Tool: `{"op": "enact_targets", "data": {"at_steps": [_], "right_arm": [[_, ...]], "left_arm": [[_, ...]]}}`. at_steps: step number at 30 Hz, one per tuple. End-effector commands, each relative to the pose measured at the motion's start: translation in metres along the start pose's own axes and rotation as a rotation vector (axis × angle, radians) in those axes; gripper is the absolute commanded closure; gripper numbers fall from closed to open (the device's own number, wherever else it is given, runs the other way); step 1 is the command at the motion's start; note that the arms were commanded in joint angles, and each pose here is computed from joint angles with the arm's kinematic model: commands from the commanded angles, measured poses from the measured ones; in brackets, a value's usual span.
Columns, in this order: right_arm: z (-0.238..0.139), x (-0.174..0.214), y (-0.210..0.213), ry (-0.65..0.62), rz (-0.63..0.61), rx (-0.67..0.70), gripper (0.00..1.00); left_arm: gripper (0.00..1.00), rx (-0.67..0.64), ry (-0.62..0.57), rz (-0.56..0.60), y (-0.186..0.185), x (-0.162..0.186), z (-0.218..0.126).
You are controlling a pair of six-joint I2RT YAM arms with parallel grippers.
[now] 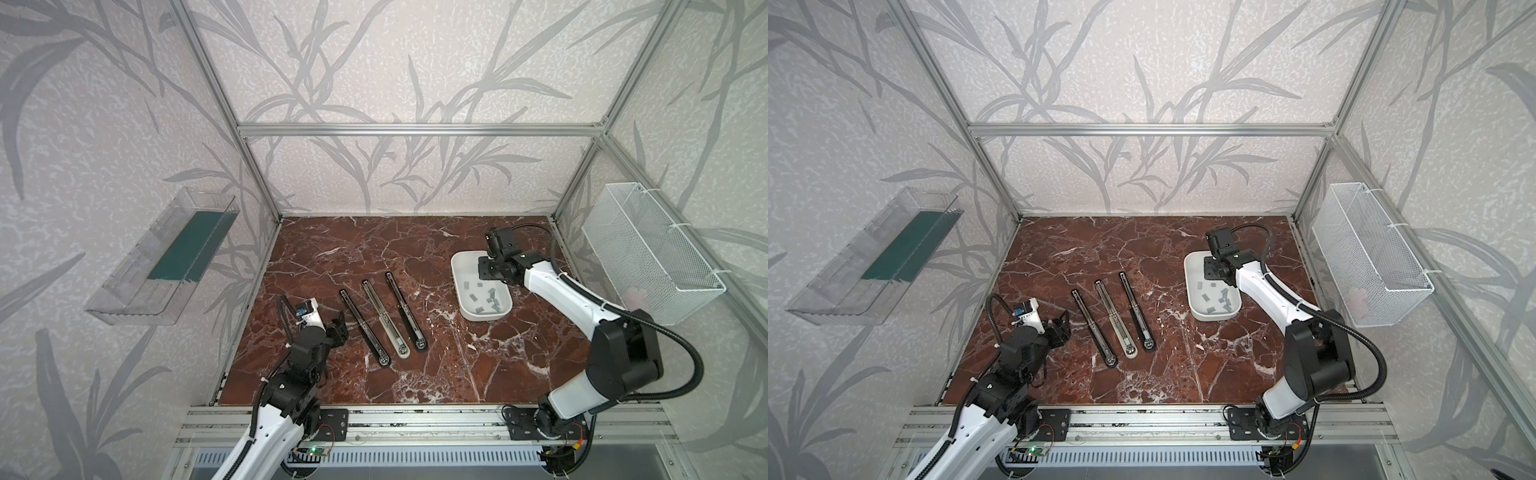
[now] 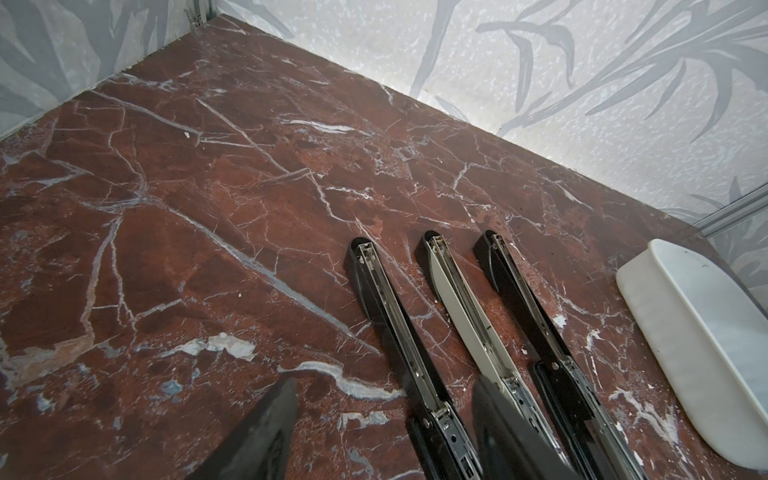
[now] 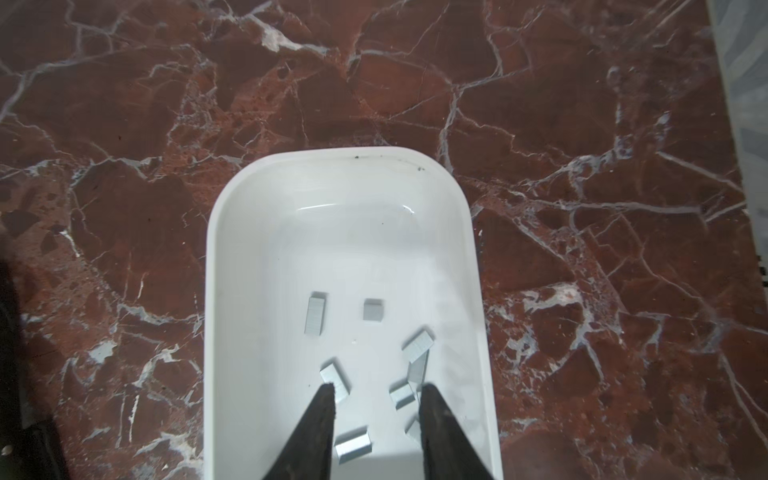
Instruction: Load the staples into the stapler
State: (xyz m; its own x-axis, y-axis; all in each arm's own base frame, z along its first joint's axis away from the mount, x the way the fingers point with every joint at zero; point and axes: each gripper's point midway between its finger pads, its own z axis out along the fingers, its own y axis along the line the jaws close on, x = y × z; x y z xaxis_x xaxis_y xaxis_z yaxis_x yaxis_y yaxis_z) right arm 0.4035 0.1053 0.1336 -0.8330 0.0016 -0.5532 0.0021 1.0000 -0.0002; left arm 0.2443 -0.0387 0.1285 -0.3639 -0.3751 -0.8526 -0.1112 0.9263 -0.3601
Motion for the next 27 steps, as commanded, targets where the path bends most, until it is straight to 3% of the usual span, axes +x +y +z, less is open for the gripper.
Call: {"op": "enact_targets", "data": {"at_steps": [1, 7, 27], "right_arm": [[0.021, 0.011, 0.020, 0.133, -0.043, -0.084, 0.65], [0.055, 0.020, 0.035, 0.224, -0.022, -0.126, 0.68], [0.093, 0.036, 0.043, 0.319, -0.022, -0.084, 0.68]], "left_arm": [[0.31, -0.004, -0.006, 0.001, 0.005, 0.004, -0.003], [0.31, -0.006, -0.052, -0.016, 0.010, -0.001, -0.009], [0.31, -0.013, -0.057, -0.019, 0.012, -0.001, -0.010]]}}
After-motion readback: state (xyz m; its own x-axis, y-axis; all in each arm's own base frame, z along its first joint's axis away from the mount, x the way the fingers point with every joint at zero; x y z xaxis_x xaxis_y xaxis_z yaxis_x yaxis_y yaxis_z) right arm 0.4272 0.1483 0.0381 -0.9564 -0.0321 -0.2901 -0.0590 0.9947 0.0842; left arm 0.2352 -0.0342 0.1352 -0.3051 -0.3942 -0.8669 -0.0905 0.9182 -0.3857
